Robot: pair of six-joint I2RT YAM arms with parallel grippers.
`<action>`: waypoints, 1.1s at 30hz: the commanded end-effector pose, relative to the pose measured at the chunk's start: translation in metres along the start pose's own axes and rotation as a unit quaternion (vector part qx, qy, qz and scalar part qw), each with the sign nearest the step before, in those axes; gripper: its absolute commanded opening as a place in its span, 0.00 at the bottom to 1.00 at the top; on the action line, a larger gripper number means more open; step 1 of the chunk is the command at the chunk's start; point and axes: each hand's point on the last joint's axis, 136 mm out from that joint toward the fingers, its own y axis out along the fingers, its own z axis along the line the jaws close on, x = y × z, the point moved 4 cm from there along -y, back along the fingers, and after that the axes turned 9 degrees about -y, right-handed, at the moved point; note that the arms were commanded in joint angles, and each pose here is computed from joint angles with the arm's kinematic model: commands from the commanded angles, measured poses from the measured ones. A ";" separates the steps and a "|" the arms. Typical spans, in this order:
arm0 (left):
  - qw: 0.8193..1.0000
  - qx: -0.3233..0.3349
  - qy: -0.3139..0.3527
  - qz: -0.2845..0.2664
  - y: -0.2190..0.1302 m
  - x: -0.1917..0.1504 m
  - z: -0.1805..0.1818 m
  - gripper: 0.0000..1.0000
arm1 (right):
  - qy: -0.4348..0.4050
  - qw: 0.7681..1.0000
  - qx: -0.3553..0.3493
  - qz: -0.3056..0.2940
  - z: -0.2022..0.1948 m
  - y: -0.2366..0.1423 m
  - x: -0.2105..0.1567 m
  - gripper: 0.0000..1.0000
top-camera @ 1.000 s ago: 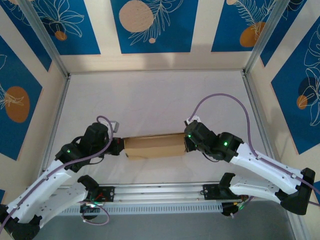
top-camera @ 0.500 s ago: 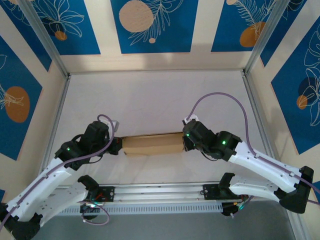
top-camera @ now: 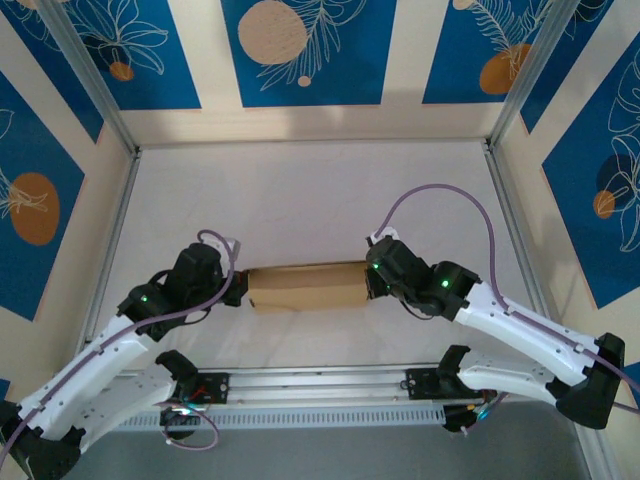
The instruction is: Fold the paper box
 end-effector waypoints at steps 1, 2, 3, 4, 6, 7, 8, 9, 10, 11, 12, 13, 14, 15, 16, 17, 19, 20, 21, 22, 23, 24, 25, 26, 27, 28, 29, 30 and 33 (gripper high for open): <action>0.998 0.064 0.000 0.027 0.008 -0.017 0.025 0.00 | -0.001 0.998 -0.031 0.053 -0.014 0.005 -0.023 0.12; 0.998 0.063 0.002 0.028 0.008 -0.017 0.024 0.00 | 0.002 0.999 -0.024 0.049 -0.013 0.002 -0.019 0.17; 0.998 0.062 0.004 0.027 0.008 -0.017 0.023 0.00 | 0.001 0.999 -0.014 0.043 -0.011 -0.001 -0.016 0.22; 0.998 0.062 0.005 0.028 0.009 -0.017 0.023 0.00 | -0.001 0.999 -0.002 0.034 -0.009 -0.006 -0.012 0.29; 0.998 0.064 0.007 0.027 0.009 -0.016 0.023 0.00 | -0.002 1.000 0.022 0.016 -0.006 -0.016 -0.004 0.44; 0.997 0.064 0.009 0.028 0.010 -0.016 0.023 0.00 | -0.004 0.999 0.039 0.008 -0.003 -0.021 0.000 0.50; 0.997 0.065 0.010 0.028 0.010 -0.016 0.023 0.00 | -0.008 0.998 0.058 0.004 0.001 -0.026 0.002 0.54; 0.997 0.065 0.010 0.029 0.010 -0.016 0.023 0.00 | -0.008 0.997 0.072 -0.001 0.003 -0.031 0.004 0.56; 0.997 0.065 0.011 0.028 0.010 -0.016 0.023 0.00 | -0.009 0.996 0.087 -0.006 0.006 -0.035 0.006 0.58; 0.997 0.065 0.012 0.028 0.009 -0.016 0.023 0.00 | -0.011 0.995 0.103 -0.012 0.008 -0.040 0.007 0.58; 0.997 0.065 0.012 0.027 0.009 -0.016 0.023 0.00 | -0.009 0.994 0.112 -0.018 0.009 -0.043 0.009 0.59; 0.998 0.064 0.013 0.026 0.009 -0.016 0.023 0.00 | -0.007 0.992 0.124 -0.025 0.010 -0.047 0.010 0.60; 0.998 0.063 0.013 0.026 0.009 -0.015 0.022 0.00 | -0.001 0.990 0.139 -0.033 0.011 -0.051 0.012 0.61; 0.998 0.064 0.013 0.026 0.009 -0.016 0.022 0.00 | 0.006 0.988 0.151 -0.039 0.011 -0.053 0.014 0.62; 0.998 0.063 0.014 0.025 0.008 -0.016 0.022 0.00 | 0.015 0.985 0.168 -0.043 0.013 -0.055 0.015 0.63; 0.998 0.062 0.016 0.025 0.008 -0.016 0.021 0.00 | 0.027 0.982 0.182 -0.045 0.014 -0.055 0.017 0.63; 0.998 0.062 0.017 0.025 0.008 -0.016 0.021 0.00 | 0.055 0.978 0.198 -0.045 0.014 -0.054 0.021 0.64; 0.998 0.062 0.018 0.026 0.008 -0.016 0.021 0.00 | 0.073 0.975 0.205 -0.047 0.014 -0.054 0.024 0.65; 0.998 0.062 0.018 0.025 0.008 -0.016 0.021 0.00 | 0.087 0.972 0.214 -0.050 0.015 -0.056 0.027 0.65; 0.998 0.062 0.018 0.026 0.009 -0.016 0.020 0.00 | 0.105 0.969 0.215 -0.054 0.014 -0.055 0.030 0.65; 0.998 0.060 0.020 0.025 0.009 -0.017 0.019 0.00 | 0.127 0.968 0.208 -0.055 0.010 -0.054 0.031 0.65; 0.998 0.061 0.020 0.025 0.009 -0.017 0.019 0.00 | 0.141 0.968 0.202 -0.052 0.008 -0.052 0.032 0.65; 0.998 0.061 0.021 0.025 0.009 -0.017 0.019 0.00 | 0.155 0.967 0.196 -0.045 0.006 -0.049 0.033 0.65; 0.998 0.060 0.021 0.024 0.009 -0.017 0.018 0.00 | 0.166 0.969 0.182 -0.033 0.004 -0.044 0.032 0.65; 0.998 0.061 0.021 0.024 0.009 -0.017 0.019 0.00 | 0.172 0.971 0.166 -0.021 0.001 -0.041 0.031 0.65; 0.998 0.062 0.022 0.024 0.009 -0.018 0.018 0.00 | 0.174 0.973 0.149 -0.010 -0.001 -0.036 0.029 0.65; 0.998 0.062 0.021 0.023 0.009 -0.018 0.018 0.00 | 0.173 0.975 0.139 -0.003 -0.001 -0.032 0.027 0.65; 0.998 0.062 0.021 0.023 0.010 -0.018 0.018 0.00 | 0.172 0.977 0.129 0.003 -0.001 -0.027 0.025 0.65; 0.998 0.060 0.021 0.024 0.010 -0.018 0.018 0.00 | 0.169 0.978 0.118 0.011 0.001 -0.016 0.020 0.63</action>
